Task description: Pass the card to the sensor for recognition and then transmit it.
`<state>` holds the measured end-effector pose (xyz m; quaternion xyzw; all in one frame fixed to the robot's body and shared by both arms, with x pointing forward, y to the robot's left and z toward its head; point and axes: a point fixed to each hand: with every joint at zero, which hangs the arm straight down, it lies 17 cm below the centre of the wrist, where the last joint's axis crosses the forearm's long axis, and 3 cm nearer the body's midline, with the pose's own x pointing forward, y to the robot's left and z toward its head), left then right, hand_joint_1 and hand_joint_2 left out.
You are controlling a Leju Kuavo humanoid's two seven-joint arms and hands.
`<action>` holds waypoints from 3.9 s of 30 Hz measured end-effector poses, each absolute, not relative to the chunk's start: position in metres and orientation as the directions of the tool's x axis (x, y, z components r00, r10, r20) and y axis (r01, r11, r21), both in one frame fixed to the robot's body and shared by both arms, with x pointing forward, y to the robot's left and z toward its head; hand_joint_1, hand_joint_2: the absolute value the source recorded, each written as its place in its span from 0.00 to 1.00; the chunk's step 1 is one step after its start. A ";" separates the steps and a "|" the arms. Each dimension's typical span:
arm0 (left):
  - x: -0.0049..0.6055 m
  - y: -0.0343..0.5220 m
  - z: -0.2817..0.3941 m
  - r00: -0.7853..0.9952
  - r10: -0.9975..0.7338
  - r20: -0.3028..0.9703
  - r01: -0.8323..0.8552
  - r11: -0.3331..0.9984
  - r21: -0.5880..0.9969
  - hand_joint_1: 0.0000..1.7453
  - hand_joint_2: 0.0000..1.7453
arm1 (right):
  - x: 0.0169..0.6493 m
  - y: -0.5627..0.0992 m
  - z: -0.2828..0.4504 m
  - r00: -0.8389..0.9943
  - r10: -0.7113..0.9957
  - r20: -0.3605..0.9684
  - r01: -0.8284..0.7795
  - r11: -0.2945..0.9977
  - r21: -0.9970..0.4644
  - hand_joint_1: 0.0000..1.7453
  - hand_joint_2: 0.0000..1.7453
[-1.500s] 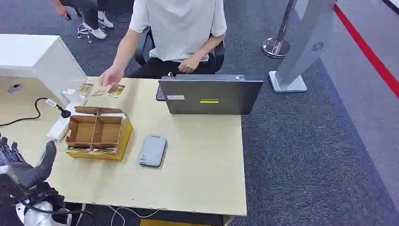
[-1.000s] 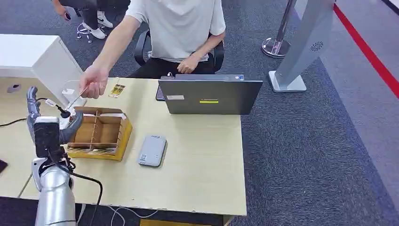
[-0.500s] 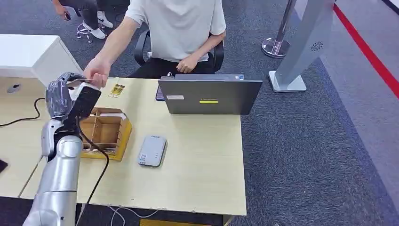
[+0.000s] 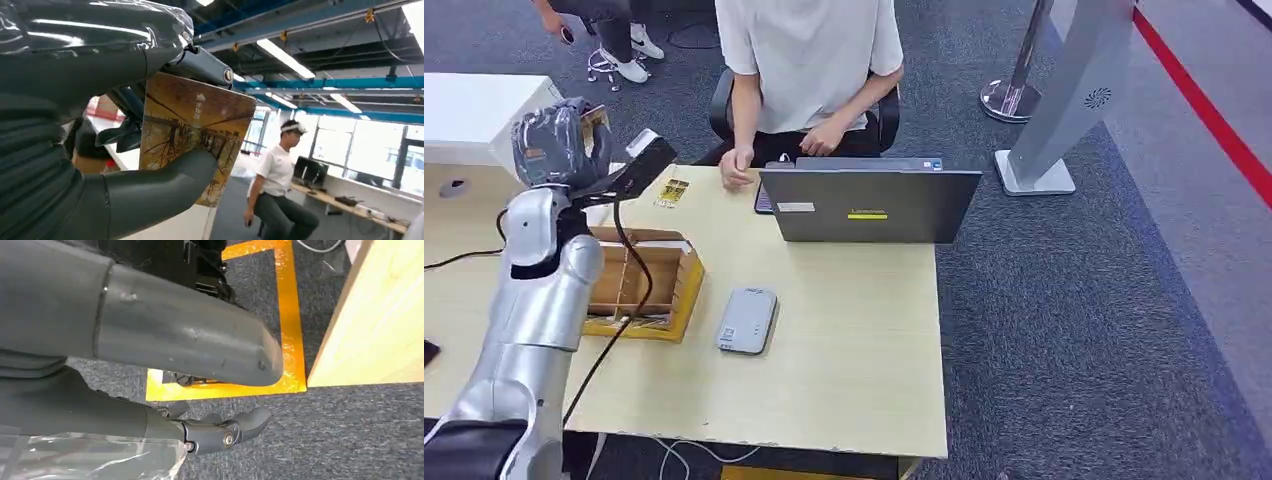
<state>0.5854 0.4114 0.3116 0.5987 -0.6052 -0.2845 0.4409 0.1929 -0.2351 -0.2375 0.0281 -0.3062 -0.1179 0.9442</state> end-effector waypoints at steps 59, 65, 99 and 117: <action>0.492 0.196 0.098 -0.102 -0.989 -0.105 -0.014 -0.104 0.994 1.00 1.00 | 0.161 -0.239 -0.251 0.834 -0.186 0.519 0.187 0.981 0.051 0.00 0.00; 0.487 0.216 0.081 -0.058 -0.994 -0.091 0.019 -0.092 0.996 1.00 1.00 | 0.161 -0.237 -0.250 0.836 -0.177 0.520 0.177 0.983 0.049 0.00 0.00; 0.471 0.203 0.034 -0.086 -0.996 -0.017 0.113 -0.027 0.993 1.00 1.00 | 0.166 -0.233 -0.251 0.846 0.058 0.530 -0.007 0.995 -0.098 0.00 0.00; 0.513 0.280 0.287 -0.052 -0.997 0.065 -0.597 0.083 0.798 1.00 1.00 | 0.170 -0.220 -0.247 0.827 0.076 0.557 -0.025 0.995 -0.098 0.00 0.00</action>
